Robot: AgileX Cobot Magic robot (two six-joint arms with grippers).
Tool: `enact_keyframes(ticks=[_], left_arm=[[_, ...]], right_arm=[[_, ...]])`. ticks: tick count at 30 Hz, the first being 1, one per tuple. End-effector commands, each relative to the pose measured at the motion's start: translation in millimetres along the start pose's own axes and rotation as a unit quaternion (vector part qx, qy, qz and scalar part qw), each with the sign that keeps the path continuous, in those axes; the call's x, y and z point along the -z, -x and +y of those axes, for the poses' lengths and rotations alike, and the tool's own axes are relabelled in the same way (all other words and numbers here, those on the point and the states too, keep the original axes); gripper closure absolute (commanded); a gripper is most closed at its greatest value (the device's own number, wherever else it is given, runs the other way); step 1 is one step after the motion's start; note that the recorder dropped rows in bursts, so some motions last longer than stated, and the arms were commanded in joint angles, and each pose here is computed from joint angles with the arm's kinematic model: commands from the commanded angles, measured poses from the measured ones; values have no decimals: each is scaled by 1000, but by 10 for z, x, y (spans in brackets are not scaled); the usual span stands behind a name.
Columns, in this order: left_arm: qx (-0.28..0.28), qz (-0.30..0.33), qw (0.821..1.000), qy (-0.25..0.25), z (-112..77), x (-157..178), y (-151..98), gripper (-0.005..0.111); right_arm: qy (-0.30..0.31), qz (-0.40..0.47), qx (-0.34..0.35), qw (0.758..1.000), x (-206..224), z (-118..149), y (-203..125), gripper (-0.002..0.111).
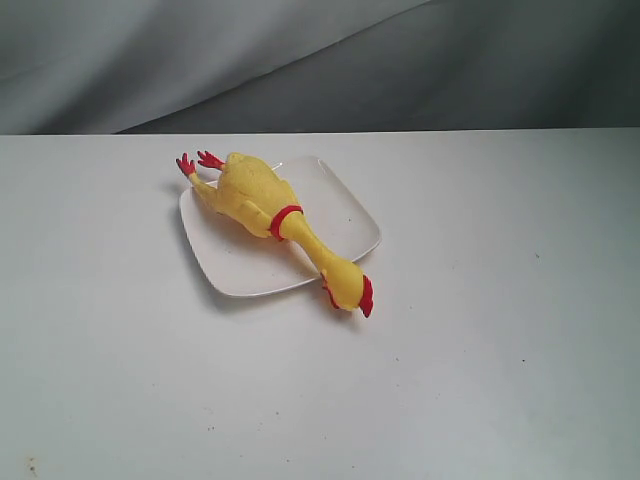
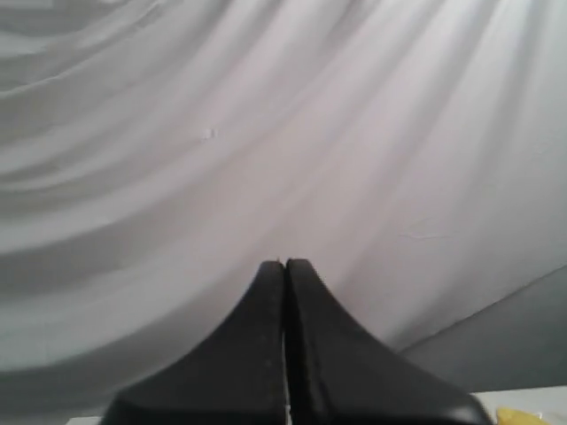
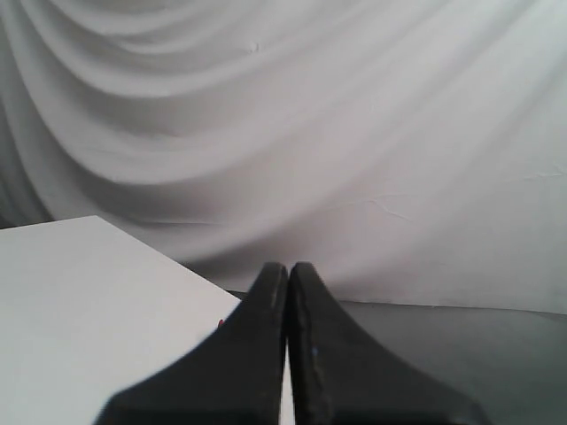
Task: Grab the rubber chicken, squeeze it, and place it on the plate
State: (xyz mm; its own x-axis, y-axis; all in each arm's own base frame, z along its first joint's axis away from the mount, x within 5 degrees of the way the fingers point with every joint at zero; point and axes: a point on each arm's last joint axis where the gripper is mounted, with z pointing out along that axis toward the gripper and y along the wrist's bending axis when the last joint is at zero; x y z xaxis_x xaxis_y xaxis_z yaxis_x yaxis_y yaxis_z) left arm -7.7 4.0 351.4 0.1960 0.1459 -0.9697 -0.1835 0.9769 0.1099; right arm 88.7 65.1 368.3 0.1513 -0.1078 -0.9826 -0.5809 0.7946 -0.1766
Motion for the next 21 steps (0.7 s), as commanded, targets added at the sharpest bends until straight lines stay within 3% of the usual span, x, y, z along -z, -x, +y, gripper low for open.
enact_keyframes(ticks=[1,17,21], left_arm=[[55,-32,998,-6,-76,-121,-199,107],[75,123,989,-15,-233,-296,-1476,107],[75,144,987,-16,-248,-283,-1609,107]], right_arm=[[3,0,-1,1000,1,7,-5,108],[3,0,-1,1000,1,7,-5,108],[3,0,-1,1000,1,7,-5,108]])
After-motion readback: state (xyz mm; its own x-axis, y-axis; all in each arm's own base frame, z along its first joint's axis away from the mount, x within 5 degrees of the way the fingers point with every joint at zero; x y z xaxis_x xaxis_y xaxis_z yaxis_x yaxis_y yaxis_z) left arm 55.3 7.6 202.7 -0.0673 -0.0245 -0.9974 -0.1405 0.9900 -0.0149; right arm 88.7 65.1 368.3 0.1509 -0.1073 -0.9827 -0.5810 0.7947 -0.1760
